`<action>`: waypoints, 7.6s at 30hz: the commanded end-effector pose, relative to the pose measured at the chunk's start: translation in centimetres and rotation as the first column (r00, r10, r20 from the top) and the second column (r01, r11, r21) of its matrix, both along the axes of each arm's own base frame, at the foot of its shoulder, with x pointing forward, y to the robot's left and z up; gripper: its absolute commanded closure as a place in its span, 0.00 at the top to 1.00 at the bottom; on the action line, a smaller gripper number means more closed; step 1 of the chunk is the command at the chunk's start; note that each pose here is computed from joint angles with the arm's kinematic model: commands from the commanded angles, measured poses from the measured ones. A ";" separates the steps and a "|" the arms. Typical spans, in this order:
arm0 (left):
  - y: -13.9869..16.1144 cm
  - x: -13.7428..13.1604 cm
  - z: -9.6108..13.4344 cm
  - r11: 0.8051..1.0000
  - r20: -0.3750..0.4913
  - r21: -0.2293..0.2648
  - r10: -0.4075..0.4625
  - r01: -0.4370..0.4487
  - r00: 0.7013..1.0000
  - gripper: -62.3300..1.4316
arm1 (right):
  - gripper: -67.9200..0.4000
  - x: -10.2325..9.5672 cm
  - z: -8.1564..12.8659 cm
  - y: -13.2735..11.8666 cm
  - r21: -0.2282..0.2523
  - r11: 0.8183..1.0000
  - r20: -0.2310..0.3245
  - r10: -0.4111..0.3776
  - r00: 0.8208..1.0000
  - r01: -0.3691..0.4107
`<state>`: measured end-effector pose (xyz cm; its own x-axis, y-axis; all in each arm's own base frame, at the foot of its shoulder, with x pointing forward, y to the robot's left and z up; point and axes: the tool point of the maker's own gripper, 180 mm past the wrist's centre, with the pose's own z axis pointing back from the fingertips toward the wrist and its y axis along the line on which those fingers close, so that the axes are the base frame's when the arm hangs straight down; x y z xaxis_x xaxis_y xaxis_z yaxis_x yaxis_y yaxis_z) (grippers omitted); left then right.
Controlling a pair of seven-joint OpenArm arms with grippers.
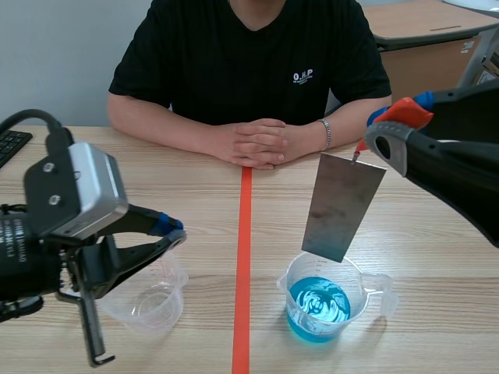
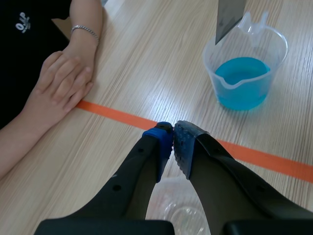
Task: Do the redox reaction experiment.
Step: 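Raise the plate and point at it, then lower the plate into the blue solution, then hold the plate still in the solution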
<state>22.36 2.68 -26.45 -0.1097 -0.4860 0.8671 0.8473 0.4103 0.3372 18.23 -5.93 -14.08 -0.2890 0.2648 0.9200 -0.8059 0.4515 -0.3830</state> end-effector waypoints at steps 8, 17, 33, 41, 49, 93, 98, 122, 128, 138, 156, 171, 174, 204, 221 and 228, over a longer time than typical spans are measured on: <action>-4.6 1.0 1.1 0.999 0.029 -0.043 -0.011 0.012 1.000 0.11 | 0.03 -0.2 0.9 0.3 0.023 1.000 0.020 0.021 1.000 -0.022; -6.8 1.8 -0.5 0.999 0.025 -0.038 -0.002 0.003 1.000 0.11 | 0.03 -0.2 1.0 0.3 0.026 0.999 0.019 0.021 1.000 -0.022; -8.3 1.5 -1.0 0.998 0.007 -0.058 -0.024 0.024 1.000 0.11 | 0.03 -0.2 1.0 0.3 0.029 0.999 0.019 0.021 1.000 -0.022; -9.0 0.9 -1.1 0.997 -0.005 -0.066 -0.043 0.042 0.999 0.11 | 0.03 -0.2 1.0 0.3 0.029 0.999 0.019 0.021 1.000 -0.022; -9.2 0.7 -0.9 0.996 -0.002 -0.076 -0.049 0.049 0.999 0.11 | 0.03 -0.2 1.1 0.3 0.033 0.999 0.018 0.021 1.000 -0.022; 3.8 1.5 -1.6 0.976 0.057 0.075 0.202 -0.206 0.978 0.11 | 0.03 -0.2 1.1 0.3 0.037 0.999 0.017 0.021 1.000 -0.022; 7.9 0.2 -0.6 0.941 0.070 0.074 0.324 -0.329 0.943 0.11 | 0.03 -0.2 1.0 0.3 0.034 0.999 0.016 0.019 1.000 -0.020; 15.7 -11.7 -4.6 0.621 -0.225 0.164 0.780 -0.766 0.584 0.11 | 0.03 -1.0 -0.3 0.2 0.018 1.000 -0.045 0.016 0.999 -0.015; 15.7 -12.9 -5.0 0.594 -0.251 0.180 0.798 -0.784 0.547 0.11 | 0.03 -1.0 -0.4 0.2 0.007 1.000 -0.043 0.015 0.999 -0.015; 15.7 -13.2 -5.2 0.589 -0.260 0.188 0.801 -0.786 0.539 0.11 | 0.03 -0.7 -1.3 -0.4 -0.012 1.000 -0.057 0.000 0.998 0.000; 15.9 -13.5 -5.7 0.585 -0.267 0.208 0.805 -0.784 0.530 0.11 | 0.03 0.4 -4.2 -1.1 0.010 1.000 -0.081 0.005 0.997 -0.005; 16.0 -13.4 -5.7 0.584 -0.266 0.208 0.806 -0.785 0.530 0.11 | 0.03 2.0 -10.3 -1.2 -0.006 1.000 -0.192 0.011 0.981 -0.012; 16.0 -13.4 -5.7 0.584 -0.266 0.208 0.806 -0.785 0.530 0.11 | 0.03 2.1 -10.7 -1.2 -0.010 1.000 -0.199 0.010 0.980 -0.013; 16.0 -13.4 -5.7 0.584 -0.266 0.208 0.806 -0.785 0.530 0.11 | 0.03 2.1 -10.9 -1.3 -0.017 1.000 -0.201 0.009 0.979 -0.013; 16.0 -13.4 -5.7 0.584 -0.266 0.208 0.806 -0.785 0.530 0.11 | 0.03 2.1 -10.7 -1.3 -0.012 1.000 -0.196 0.012 0.980 -0.015; 16.0 -13.4 -5.7 0.584 -0.266 0.208 0.806 -0.785 0.530 0.11 | 0.03 2.3 -9.6 -1.7 -0.022 1.000 -0.160 0.001 0.987 -0.004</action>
